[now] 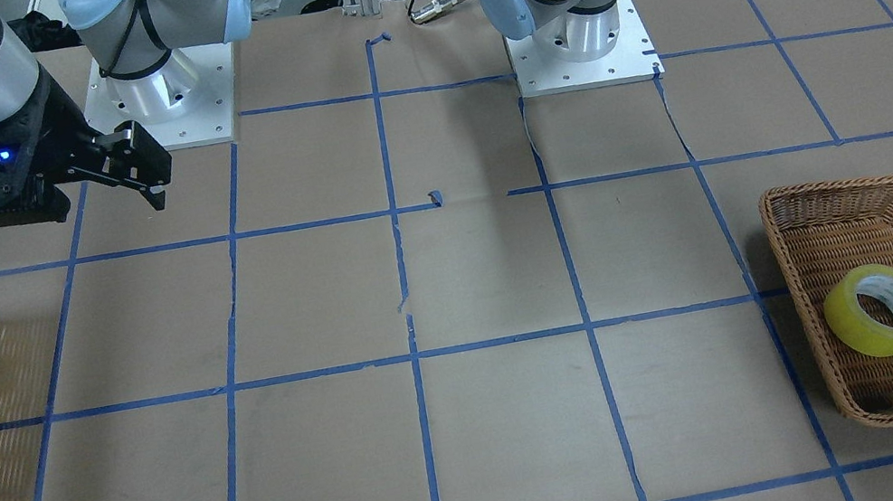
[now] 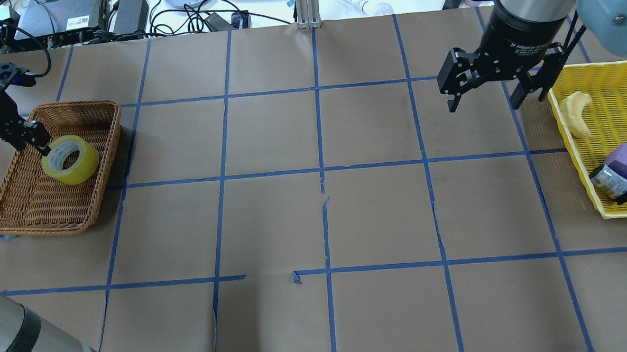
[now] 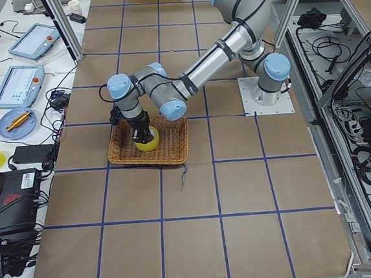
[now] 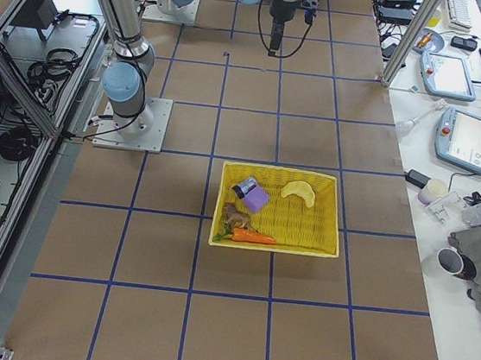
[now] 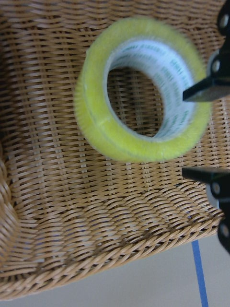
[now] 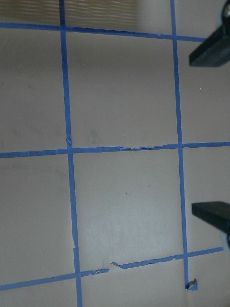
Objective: Transfer tape with both arms
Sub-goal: 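Open the left gripper to drop the tape in the basket and lift away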
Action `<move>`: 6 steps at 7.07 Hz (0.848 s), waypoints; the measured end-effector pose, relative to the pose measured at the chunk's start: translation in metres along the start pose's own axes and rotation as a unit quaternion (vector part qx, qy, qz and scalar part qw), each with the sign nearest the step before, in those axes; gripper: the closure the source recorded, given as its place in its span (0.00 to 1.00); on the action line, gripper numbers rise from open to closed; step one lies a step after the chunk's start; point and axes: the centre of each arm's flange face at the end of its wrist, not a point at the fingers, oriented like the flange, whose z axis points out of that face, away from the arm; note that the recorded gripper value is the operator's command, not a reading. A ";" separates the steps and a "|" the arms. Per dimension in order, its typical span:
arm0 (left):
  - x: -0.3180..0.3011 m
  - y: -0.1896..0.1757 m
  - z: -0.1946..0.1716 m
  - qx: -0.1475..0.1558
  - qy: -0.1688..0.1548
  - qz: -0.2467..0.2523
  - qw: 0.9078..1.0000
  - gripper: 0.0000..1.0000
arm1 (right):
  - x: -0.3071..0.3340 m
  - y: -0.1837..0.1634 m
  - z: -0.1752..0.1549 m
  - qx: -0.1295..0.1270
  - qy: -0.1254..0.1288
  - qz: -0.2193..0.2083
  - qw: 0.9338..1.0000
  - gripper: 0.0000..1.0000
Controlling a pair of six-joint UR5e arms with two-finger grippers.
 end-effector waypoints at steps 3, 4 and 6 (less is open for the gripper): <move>0.124 0.014 -0.130 0.021 0.007 -0.046 0.999 0.02 | 0.001 -0.001 0.000 -0.001 0.001 0.001 1.000 0.00; 0.180 0.027 -0.175 0.043 0.010 -0.072 0.996 0.00 | 0.001 -0.001 0.001 -0.001 0.001 0.000 1.000 0.00; 0.286 0.053 -0.234 0.079 0.011 -0.123 0.989 0.00 | 0.001 0.000 0.001 -0.001 0.000 0.000 1.000 0.00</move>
